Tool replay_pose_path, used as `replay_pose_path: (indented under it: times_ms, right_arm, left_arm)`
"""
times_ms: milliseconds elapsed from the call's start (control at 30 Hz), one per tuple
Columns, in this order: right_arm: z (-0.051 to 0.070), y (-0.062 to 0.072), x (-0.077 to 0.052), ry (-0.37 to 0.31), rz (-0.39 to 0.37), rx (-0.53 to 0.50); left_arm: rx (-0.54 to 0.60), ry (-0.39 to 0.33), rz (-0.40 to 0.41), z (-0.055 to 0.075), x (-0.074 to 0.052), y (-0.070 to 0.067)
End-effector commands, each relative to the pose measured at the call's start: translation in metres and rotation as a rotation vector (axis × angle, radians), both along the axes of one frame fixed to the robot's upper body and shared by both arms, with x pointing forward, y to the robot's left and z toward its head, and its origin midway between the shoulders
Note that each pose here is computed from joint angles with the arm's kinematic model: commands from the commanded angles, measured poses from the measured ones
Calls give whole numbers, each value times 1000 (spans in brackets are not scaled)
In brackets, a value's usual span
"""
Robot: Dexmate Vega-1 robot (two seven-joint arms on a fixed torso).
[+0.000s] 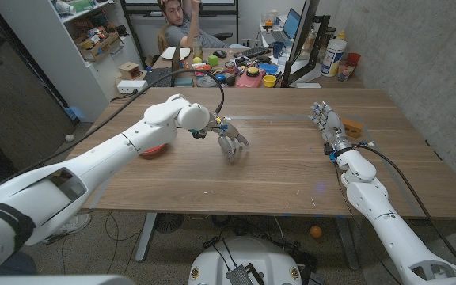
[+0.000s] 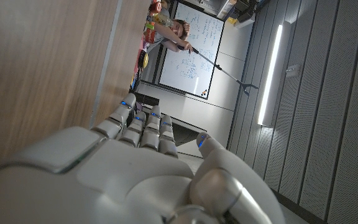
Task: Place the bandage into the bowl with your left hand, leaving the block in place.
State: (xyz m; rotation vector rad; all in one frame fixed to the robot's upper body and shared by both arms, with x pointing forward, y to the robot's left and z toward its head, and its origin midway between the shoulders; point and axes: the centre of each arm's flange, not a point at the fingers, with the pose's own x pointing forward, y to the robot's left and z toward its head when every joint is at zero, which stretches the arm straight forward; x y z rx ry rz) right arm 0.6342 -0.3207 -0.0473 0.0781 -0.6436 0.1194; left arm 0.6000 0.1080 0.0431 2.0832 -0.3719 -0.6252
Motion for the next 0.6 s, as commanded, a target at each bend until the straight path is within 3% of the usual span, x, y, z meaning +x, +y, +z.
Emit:
replay_pose_path:
  times_ms: [33,300,600]
  right_arm:
    - [-3,-3,-4,0,-8,8]
    - [-1,-14,-12,-23,-42,38]
    - [3,-16,-12,-27,-60,44]
  left_arm:
    - [67,-72,31,-9,-5,-5]
    - [155,-111,48,-38,5,-6]
    - [166,-301,-22,-49,0,-1]
